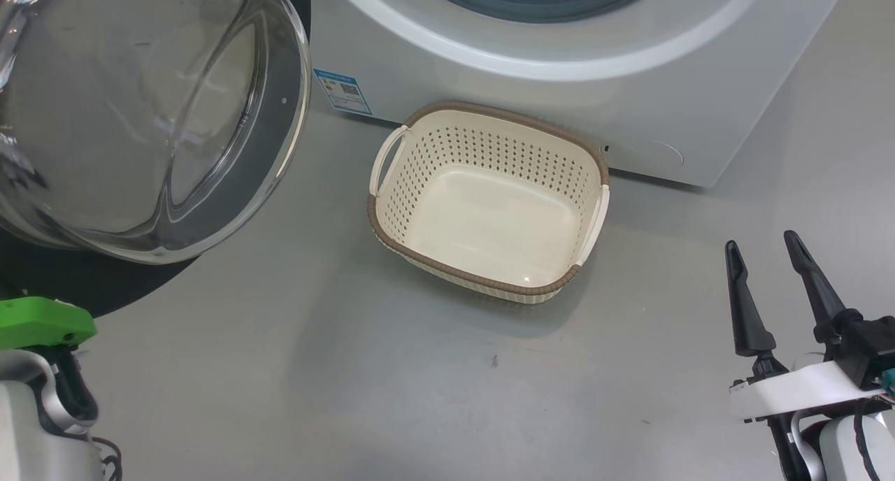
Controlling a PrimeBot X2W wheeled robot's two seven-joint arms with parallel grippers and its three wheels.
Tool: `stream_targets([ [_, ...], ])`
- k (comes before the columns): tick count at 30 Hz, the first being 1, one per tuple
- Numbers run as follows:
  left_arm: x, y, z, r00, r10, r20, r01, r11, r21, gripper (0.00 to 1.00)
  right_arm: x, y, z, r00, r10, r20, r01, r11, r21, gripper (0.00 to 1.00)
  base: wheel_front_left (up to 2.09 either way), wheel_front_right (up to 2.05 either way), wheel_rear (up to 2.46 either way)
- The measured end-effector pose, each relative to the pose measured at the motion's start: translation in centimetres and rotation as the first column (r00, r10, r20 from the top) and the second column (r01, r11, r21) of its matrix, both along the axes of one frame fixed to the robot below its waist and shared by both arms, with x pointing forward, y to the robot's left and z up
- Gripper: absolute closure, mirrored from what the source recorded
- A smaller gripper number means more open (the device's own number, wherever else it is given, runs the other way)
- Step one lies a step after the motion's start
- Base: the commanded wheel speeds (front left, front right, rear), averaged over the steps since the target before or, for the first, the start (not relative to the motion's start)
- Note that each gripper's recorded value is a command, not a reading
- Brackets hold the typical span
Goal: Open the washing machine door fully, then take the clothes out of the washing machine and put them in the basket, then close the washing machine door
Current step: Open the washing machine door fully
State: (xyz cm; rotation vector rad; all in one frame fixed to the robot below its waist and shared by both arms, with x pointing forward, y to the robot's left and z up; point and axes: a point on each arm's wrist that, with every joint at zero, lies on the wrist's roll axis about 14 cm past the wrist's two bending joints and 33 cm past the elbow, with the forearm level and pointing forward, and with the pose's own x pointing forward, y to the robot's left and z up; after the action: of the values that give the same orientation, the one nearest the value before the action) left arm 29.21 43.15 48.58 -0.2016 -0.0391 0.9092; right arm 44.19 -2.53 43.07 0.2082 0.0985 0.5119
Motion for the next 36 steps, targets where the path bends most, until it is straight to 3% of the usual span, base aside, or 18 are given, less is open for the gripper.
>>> stream_targets([
  [18,-1.1,-1.6,1.6,0.999,-0.043,0.03,0.041,0.998,0.055,1.0,-0.6,0.5,1.9,1.0,0.0,0.03,0.0,1.0,0.015,0.0,0.0,0.0,0.0],
  [27,-2.2,-4.9,1.2,0.987,-0.159,0.011,0.158,0.984,0.076,1.0,-2.1,1.2,3.2,0.999,0.018,0.048,-0.019,1.0,0.023,0.0,0.0,0.0,0.0],
  [36,-0.8,-10.2,0.9,0.933,-0.36,0.015,0.358,0.931,0.077,1.0,-3.7,0.8,3.8,0.999,0.008,0.049,-0.009,1.0,0.019,0.0,0.0,0.0,0.0],
])
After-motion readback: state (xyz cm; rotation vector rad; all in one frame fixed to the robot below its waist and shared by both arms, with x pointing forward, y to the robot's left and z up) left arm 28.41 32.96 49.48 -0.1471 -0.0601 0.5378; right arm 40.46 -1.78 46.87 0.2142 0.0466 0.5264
